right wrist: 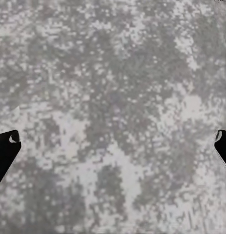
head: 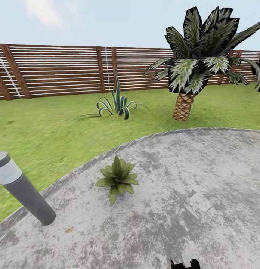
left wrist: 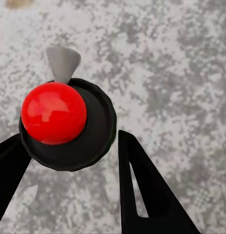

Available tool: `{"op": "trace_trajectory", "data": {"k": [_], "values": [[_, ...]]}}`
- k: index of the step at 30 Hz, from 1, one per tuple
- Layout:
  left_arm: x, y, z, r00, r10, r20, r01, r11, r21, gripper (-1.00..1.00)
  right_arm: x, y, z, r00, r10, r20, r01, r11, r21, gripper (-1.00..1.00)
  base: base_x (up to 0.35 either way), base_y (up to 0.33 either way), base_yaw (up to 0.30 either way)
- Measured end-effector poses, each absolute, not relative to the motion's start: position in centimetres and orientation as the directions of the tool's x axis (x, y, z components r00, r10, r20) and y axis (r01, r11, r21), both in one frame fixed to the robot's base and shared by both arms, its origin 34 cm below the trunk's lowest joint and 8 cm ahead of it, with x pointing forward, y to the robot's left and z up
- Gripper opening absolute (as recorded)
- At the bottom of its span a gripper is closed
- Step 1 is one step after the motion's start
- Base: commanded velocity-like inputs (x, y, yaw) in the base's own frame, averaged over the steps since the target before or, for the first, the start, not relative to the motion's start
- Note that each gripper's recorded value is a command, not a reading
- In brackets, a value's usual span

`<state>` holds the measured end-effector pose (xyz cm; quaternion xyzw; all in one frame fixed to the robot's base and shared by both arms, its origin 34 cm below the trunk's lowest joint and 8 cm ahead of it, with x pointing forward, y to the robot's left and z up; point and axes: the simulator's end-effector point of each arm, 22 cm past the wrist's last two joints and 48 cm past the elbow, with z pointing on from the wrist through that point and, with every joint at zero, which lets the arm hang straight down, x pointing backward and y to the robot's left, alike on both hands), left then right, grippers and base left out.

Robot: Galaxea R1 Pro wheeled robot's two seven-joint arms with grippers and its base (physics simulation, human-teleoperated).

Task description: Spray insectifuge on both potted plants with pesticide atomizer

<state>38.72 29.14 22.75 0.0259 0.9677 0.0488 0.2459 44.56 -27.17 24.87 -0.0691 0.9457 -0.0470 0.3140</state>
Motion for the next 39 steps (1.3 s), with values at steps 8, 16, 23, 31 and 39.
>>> {"op": "trace_trajectory", "data": {"k": [8,16,23,31,39], "values": [[38.7,29.1,22.8,-0.877,0.076,-0.474,0.028,0.994,0.107,-1.00,44.6,-27.0,24.9,-0.793,-0.160,-0.588,-0.103,0.986,-0.130,1.00,0.320,0.107,-0.028],[38.7,29.1,22.8,-0.877,0.076,-0.474,0.028,0.994,0.107,-1.00,44.6,-27.0,24.9,-0.793,-0.160,-0.588,-0.102,0.986,-0.131,1.00,0.316,0.006,0.000],[39.2,28.8,22.9,-0.872,0.091,-0.480,0.047,0.994,0.103,-1.00,44.6,-26.6,24.9,-0.792,-0.161,-0.589,-0.109,0.986,-0.123,1.00,0.064,0.000,0.000],[40.2,29.7,23.6,-0.804,0.361,-0.473,0.397,0.918,0.026,-1.00,48.3,-22.9,26.8,-0.649,-0.409,-0.642,-0.379,0.905,-0.193,1.00,0.001,0.000,0.000],[47.9,28.7,28.9,-0.600,0.577,-0.554,0.704,0.710,-0.023,-1.00,48.8,-11.8,29.9,-0.396,-0.578,-0.713,-0.811,0.585,-0.024,1.00,0.000,0.000,0.000]]}}
